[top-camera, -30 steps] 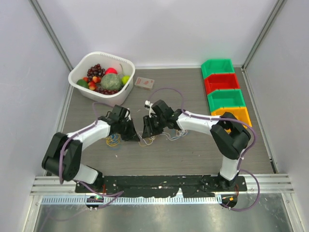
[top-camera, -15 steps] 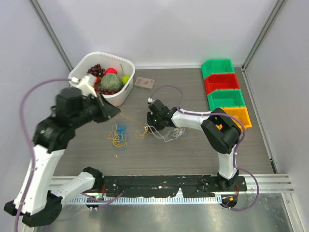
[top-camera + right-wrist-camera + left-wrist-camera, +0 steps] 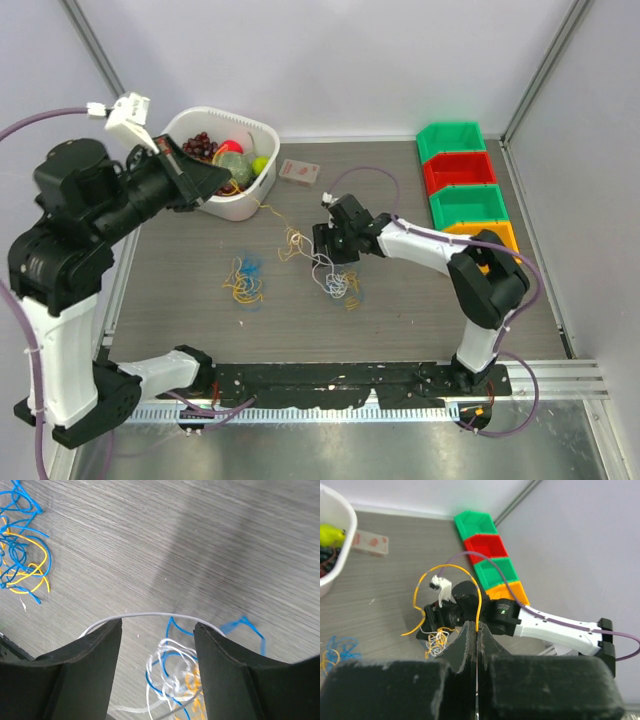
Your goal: Untangle the cables
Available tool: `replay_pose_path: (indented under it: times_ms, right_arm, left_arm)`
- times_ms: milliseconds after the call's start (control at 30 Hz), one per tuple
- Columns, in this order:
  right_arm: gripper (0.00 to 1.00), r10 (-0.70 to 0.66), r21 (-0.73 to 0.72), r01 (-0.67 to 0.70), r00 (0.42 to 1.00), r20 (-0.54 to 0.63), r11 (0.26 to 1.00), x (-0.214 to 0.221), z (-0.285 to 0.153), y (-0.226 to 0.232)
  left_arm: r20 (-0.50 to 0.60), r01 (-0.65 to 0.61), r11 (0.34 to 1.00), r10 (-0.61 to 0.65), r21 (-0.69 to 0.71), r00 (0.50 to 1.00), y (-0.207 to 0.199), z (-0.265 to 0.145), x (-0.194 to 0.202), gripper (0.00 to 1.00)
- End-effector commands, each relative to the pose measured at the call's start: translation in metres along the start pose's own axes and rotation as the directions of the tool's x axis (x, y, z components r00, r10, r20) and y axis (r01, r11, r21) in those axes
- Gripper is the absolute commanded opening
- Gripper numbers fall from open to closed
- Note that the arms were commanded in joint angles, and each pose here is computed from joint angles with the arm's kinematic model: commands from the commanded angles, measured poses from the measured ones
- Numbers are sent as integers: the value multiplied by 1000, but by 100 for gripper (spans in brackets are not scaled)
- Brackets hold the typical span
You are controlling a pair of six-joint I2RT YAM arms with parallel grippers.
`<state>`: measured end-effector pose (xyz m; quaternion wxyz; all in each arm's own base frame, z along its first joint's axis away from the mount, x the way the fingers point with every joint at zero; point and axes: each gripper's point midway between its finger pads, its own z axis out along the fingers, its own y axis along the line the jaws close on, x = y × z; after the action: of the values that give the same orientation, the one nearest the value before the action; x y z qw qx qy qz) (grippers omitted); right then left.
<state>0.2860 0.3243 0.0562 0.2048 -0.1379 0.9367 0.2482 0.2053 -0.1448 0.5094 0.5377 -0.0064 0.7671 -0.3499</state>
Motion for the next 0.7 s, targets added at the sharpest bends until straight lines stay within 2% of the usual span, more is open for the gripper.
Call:
replay_pose_path:
  times_ms: [0,133,300,400,433,467,667]
  right_arm:
    - [67,-91,51,84,981,168,995,-54,-70,6]
    - [68,-32,42,22,968,248,999,-80,-123,-20]
    - [68,-158,-98,205,919,362,974,-78,-182,9]
    - [67,-185,-309,325,895,406,894,-61,-194,48]
    - [67,-168,-352,318,903,396,880,-48,-193,55]
    - [67,-170,-382,360,878,448,851,-54,-198,68]
    - [65,-229,-458,429,873,430,778,-46,-171,104]
  left_arm:
    - [-50,52,994,-47,95,998,-18,19,4,0]
    - [-54,63,989,-56,134,997,-25,25,2,0]
    - [-92,73,985,-59,154,994,-29,31,7,0]
    - [-105,72,983,-54,170,993,-32,32,8,0]
    - [-109,71,982,-52,176,993,-33,32,8,0]
    - [-112,69,981,-49,181,993,-35,31,8,0]
    - [-118,50,978,-27,201,993,-39,29,6,0]
